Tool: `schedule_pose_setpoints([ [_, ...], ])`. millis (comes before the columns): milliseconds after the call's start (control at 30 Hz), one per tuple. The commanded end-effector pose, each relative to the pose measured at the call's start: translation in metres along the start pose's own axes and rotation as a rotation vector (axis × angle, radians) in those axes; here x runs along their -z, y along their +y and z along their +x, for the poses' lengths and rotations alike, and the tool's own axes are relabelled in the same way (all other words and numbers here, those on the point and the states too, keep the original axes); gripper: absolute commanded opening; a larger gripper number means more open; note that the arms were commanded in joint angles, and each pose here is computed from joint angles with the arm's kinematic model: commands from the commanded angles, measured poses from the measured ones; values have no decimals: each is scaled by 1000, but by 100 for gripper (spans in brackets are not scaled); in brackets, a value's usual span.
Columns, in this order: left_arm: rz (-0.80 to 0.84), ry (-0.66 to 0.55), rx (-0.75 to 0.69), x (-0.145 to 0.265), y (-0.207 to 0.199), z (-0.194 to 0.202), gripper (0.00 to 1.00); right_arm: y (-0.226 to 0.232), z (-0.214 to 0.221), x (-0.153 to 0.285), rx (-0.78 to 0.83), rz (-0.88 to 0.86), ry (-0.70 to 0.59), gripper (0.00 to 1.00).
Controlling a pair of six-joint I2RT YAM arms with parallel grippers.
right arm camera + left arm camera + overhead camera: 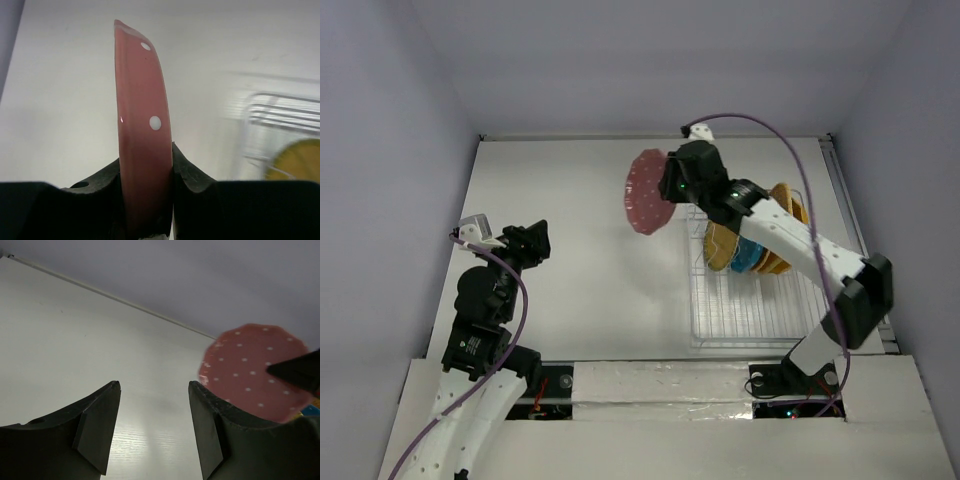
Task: Unload the plates from the dish rack
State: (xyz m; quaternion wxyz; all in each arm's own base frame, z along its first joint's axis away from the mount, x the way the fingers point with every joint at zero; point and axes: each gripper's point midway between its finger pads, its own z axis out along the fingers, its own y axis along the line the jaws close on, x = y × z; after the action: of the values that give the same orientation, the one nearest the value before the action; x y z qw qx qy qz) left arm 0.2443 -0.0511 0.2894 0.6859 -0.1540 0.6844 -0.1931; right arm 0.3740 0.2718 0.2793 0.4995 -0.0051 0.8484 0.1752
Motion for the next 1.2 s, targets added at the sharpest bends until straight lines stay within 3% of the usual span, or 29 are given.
schedule_pose_setpoints([
  [0, 23, -29, 9, 0, -4, -5, 54, 89, -44, -16, -187, -308, -122, 0],
  [200, 24, -31, 10, 1, -5, -6, 54, 146, -5, -69, -286, -387, -35, 0],
  [500, 27, -37, 12, 2, -5, -7, 54, 144, 94, -142, -368, -330, 136, 0],
  [600, 29, -40, 11, 2, -5, -8, 54, 134, 114, -150, -381, -298, 163, 24],
  [633, 30, -42, 13, 2, -6, -9, 54, 129, 127, -154, -374, -280, 185, 39],
  [700, 29, -40, 12, 2, -5, -8, 54, 120, 141, -158, -358, -245, 213, 49],
  [733, 30, -42, 13, 2, -6, -9, 54, 117, 150, -161, -348, -231, 228, 61],
  [833, 30, -41, 13, 2, -5, -8, 54, 111, 170, -161, -289, -199, 284, 80],
  [1033, 30, -41, 14, 2, -5, -8, 54, 99, 182, -163, -233, -147, 316, 98],
  [1167, 29, -40, 14, 2, -5, -8, 54, 92, 195, -167, -166, -94, 353, 100],
])
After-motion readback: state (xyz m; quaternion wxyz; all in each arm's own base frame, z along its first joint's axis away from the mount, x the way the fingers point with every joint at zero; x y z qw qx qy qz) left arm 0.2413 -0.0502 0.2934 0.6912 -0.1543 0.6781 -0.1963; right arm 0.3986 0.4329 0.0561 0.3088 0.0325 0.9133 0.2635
